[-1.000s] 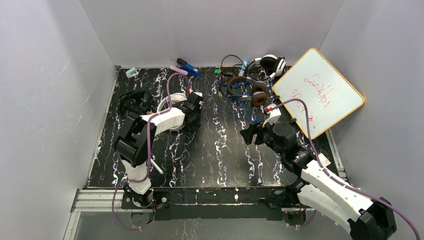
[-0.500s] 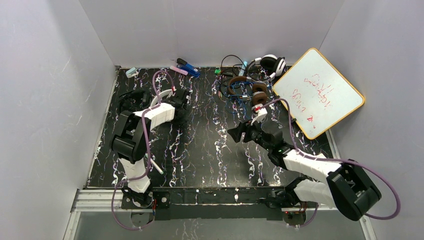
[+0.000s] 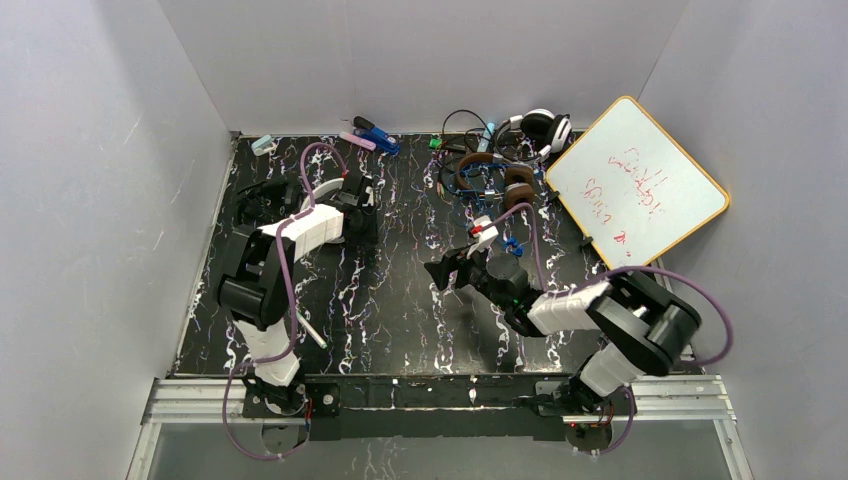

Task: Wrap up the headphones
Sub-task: Place the headphones at the center of the board.

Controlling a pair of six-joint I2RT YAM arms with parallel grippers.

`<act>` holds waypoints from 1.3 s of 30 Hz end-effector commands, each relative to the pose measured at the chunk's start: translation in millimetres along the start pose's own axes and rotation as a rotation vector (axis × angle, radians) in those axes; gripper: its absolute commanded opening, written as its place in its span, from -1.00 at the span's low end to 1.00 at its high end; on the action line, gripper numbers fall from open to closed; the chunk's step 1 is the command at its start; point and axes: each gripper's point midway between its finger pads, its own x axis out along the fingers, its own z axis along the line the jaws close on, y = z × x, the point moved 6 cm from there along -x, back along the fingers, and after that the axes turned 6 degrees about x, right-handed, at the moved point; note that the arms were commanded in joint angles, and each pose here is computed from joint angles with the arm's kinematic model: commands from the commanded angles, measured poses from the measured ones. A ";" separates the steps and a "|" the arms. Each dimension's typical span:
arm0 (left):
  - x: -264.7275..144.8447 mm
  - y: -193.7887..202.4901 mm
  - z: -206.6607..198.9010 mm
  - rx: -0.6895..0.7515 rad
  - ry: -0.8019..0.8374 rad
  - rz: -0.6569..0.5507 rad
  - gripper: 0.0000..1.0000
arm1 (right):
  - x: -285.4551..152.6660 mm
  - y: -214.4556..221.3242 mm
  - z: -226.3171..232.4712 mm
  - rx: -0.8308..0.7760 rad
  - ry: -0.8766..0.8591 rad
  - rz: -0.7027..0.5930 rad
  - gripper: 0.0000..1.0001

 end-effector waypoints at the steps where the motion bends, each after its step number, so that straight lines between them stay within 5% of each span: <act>1: -50.4 -18.9 -15.3 0.040 0.168 -0.079 -0.37 | 17.3 -16.6 -0.2 -0.023 -0.008 -0.178 0.68; 17: -116.8 -10.7 -19.0 0.058 0.299 -0.164 0.12 | -28.1 42.3 10.6 0.084 0.025 -0.077 0.69; 24: -118.7 -14.4 -18.9 0.043 0.258 -0.032 0.94 | -79.1 57.0 1.5 0.086 0.093 -0.031 0.69; 39: -118.1 -12.7 -17.8 -0.040 0.237 -0.043 0.97 | -132.5 63.8 -26.3 0.135 0.133 -0.062 0.69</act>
